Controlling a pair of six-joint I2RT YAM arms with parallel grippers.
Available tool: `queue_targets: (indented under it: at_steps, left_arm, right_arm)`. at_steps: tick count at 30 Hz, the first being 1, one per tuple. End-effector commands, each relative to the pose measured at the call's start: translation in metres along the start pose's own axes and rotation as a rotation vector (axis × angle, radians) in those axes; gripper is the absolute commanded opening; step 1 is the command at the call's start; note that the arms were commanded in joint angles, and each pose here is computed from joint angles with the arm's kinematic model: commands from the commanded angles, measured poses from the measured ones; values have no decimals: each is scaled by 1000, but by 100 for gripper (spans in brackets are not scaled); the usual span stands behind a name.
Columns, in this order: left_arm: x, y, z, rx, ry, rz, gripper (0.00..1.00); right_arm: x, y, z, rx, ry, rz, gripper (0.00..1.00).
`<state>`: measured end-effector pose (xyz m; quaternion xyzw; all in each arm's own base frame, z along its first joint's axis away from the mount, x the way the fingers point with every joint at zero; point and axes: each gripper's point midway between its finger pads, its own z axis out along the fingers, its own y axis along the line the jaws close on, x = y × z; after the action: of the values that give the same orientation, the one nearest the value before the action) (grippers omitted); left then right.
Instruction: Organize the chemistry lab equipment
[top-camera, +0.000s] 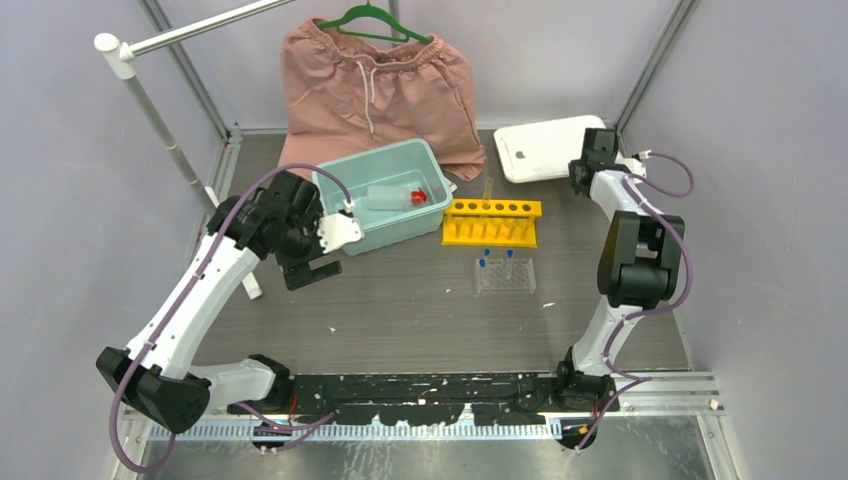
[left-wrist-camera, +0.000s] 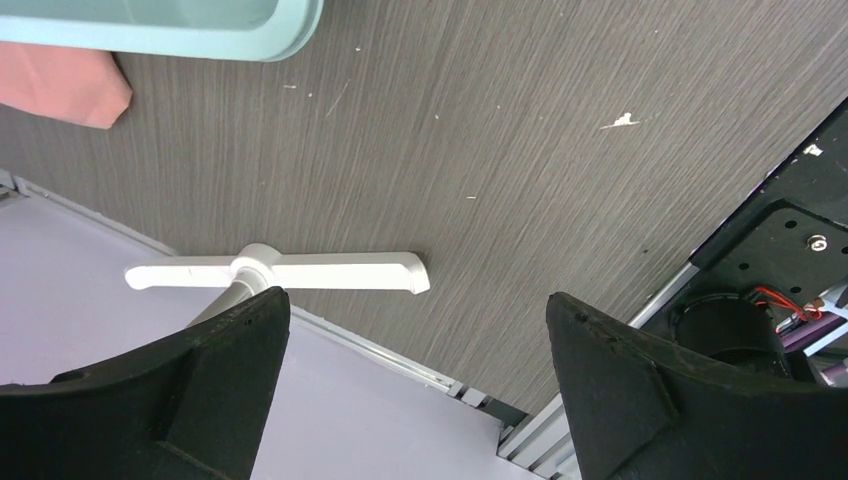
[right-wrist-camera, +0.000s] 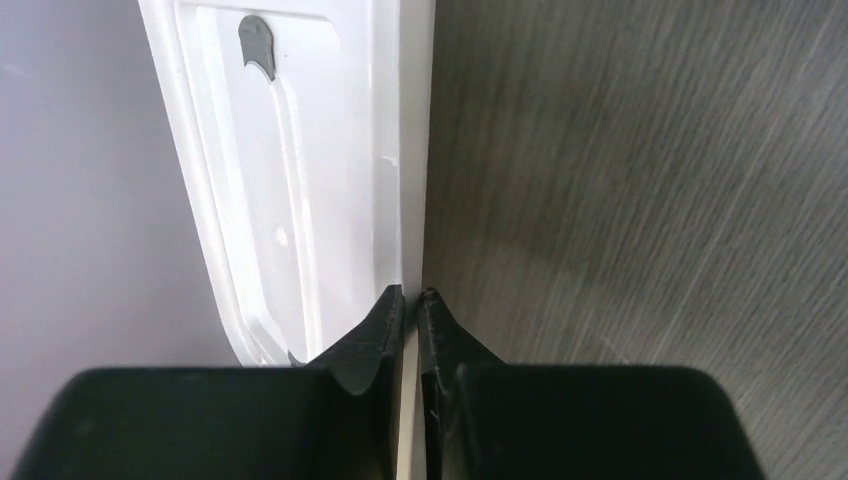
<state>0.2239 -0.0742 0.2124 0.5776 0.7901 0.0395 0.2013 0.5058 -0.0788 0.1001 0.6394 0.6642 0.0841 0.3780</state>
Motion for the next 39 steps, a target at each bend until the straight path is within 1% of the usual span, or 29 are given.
queue_targets:
  at_steps: [1,5,9,13,15,18,24,27,30,32,34,35,37,39]
  left_arm:
    - [-3,11,-25,-69,-33,23,100]
    - [-7,14,-30,-73,-46,26,100]
    - [-15,19,-38,-92,-84,56,100]
    - [-35,29,-50,-130,-172,112,100]
    - [-48,35,-57,-154,-225,108,100]
    - [-71,44,-68,-161,-317,6,100]
    - [-125,53,-99,-81,-503,-257,100]
    - [-154,57,-117,-11,-594,-381,100]
    - [-183,64,-140,76,-693,-490,100]
    - [-201,69,-157,127,-757,-544,100]
    - [-219,75,-170,213,-811,-612,100]
    - [-225,73,-184,249,-855,-615,100]
    - [-235,75,-198,335,-922,-612,100]
    - [-239,72,-206,400,-958,-614,100]
  right_arm:
    - [-39,60,-47,-214,-114,105,1]
    - [-45,64,-61,-259,-125,120,1]
    - [-52,70,-87,-313,-128,126,1]
    - [-61,73,-121,-382,-132,135,1]
    - [-64,76,-140,-418,-121,141,1]
    - [-68,78,-169,-474,-111,150,1]
    - [-71,79,-231,-580,-75,140,1]
    - [-70,81,-262,-652,-58,127,1]
    - [-63,86,-293,-727,-11,97,1]
    - [-55,88,-316,-775,23,60,1]
    - [-41,91,-336,-830,62,2,1]
    - [-33,92,-345,-855,87,-33,1]
    - [-14,96,-366,-918,161,-120,1]
    - [0,97,-377,-958,228,-188,1]
